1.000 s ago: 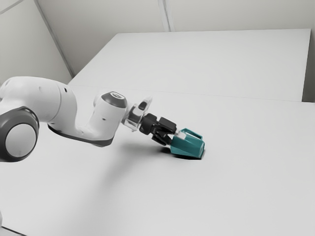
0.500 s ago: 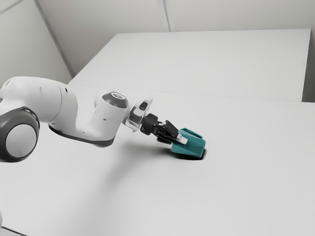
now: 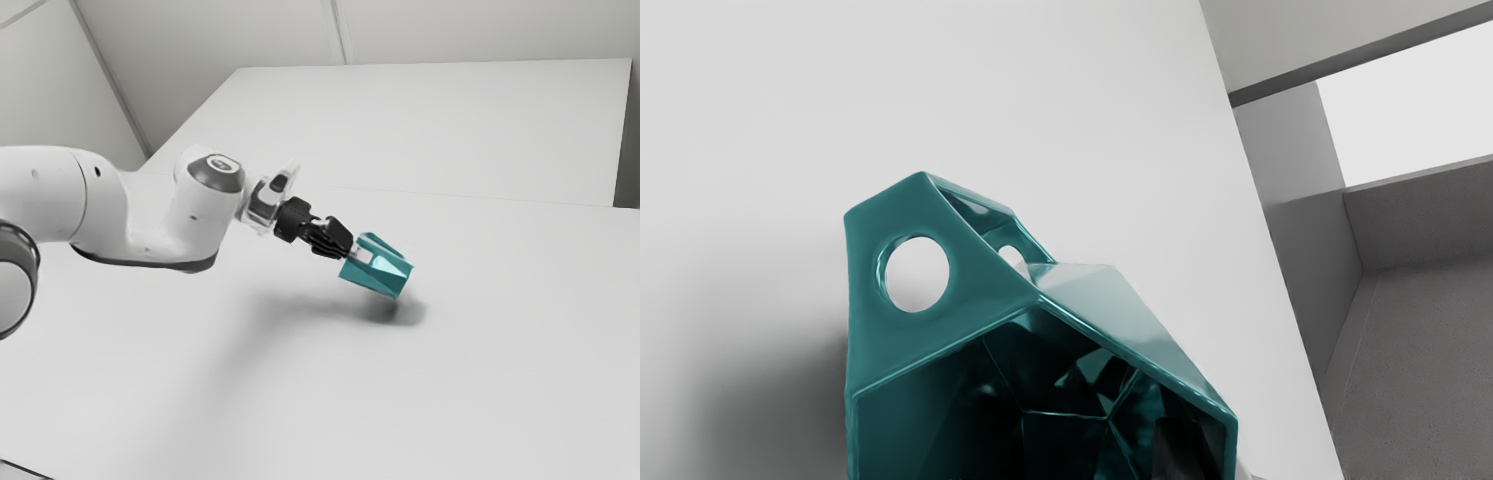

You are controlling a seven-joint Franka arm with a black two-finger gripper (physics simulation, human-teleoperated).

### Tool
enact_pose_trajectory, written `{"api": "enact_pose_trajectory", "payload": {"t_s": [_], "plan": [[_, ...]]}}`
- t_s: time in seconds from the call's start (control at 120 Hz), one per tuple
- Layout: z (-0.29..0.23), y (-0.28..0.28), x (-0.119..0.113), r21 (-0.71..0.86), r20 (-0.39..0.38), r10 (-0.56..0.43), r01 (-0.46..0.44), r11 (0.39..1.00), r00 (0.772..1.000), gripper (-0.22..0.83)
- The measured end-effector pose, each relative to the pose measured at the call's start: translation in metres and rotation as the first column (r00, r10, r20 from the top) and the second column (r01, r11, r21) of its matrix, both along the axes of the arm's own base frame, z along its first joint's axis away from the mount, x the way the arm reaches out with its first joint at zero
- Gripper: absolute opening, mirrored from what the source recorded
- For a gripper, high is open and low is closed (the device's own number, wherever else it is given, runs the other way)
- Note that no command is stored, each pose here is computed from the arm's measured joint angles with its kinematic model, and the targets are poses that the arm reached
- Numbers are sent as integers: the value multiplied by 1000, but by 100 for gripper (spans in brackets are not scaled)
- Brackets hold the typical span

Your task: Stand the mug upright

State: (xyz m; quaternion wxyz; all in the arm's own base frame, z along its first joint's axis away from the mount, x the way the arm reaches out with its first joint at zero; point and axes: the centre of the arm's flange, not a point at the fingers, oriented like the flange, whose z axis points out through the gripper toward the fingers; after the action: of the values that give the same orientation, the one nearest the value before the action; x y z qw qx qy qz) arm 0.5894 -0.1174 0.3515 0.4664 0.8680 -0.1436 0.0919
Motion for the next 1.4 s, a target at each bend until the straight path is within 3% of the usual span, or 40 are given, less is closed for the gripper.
{"api": "enact_pose_trajectory", "payload": {"t_s": [0.258, 0.517, 1.017, 1.4], "plan": [[43, 31, -9, 286, 19, -92, 83, 954, 996, -17], [58, 55, -16, 552, -42, -113, 117, 826, 993, -17], [65, 77, -61, 775, -96, 46, 46, 631, 994, -17], [46, 79, -66, 798, -2, 190, -113, 592, 982, -17]]}}
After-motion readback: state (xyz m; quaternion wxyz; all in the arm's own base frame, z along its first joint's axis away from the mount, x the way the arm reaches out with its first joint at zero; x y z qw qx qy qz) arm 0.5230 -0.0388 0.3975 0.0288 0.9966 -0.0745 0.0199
